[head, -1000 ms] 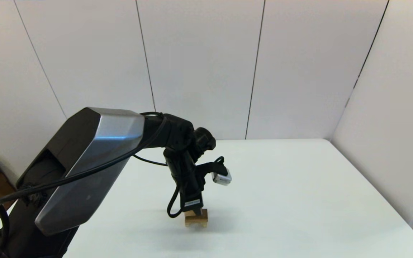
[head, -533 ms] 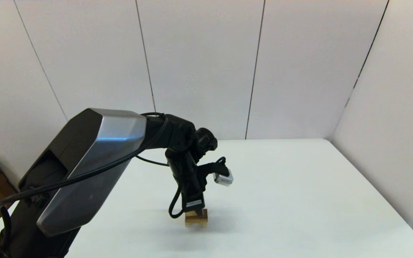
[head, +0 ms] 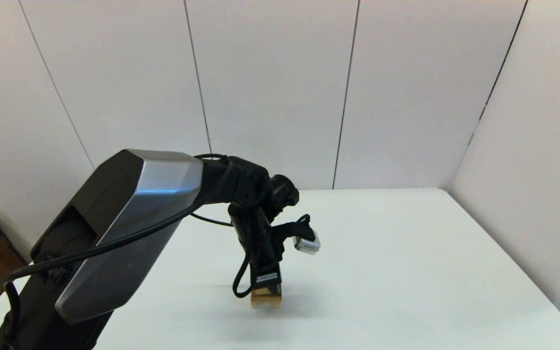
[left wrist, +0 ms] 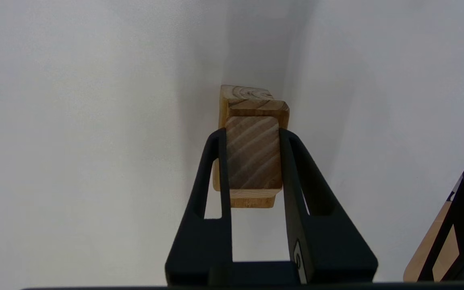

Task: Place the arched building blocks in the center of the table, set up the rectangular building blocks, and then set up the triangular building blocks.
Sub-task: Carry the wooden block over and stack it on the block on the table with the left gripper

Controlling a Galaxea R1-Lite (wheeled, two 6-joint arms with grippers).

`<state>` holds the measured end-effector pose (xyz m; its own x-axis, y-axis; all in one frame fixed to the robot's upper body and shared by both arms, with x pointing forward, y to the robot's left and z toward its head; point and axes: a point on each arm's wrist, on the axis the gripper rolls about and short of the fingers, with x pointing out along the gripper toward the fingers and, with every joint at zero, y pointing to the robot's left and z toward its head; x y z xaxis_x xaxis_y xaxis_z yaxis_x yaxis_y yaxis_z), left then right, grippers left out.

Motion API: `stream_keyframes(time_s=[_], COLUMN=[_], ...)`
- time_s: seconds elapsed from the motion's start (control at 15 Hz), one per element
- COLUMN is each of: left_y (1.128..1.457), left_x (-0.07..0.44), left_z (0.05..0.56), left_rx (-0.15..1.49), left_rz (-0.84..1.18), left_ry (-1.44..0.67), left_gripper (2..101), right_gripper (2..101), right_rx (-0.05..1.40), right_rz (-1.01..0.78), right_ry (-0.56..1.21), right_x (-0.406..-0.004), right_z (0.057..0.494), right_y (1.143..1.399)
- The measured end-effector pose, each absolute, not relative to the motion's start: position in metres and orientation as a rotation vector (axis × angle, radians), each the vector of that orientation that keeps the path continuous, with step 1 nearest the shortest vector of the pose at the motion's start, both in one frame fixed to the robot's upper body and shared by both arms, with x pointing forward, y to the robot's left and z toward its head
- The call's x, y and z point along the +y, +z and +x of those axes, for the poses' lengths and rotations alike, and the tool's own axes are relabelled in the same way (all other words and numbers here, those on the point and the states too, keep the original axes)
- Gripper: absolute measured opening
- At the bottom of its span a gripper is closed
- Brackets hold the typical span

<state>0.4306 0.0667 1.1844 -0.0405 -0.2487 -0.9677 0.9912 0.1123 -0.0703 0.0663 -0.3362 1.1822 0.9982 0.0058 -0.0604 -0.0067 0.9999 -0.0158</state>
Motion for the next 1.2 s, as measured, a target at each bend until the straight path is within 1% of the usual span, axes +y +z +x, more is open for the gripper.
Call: stream_keyframes(time_s=[1.2], left_y=[1.1895], left_x=[0.0711], left_z=[0.4257], left_rx=[1.132], left_rz=[0.916], left_ry=[-1.271], left_gripper=[22.3], right_gripper=[97.4], right_rx=[0.061], right_rz=[-0.016], right_ry=[0.006], right_x=[-0.3362], right_z=[0.0663], right_y=[1.1821])
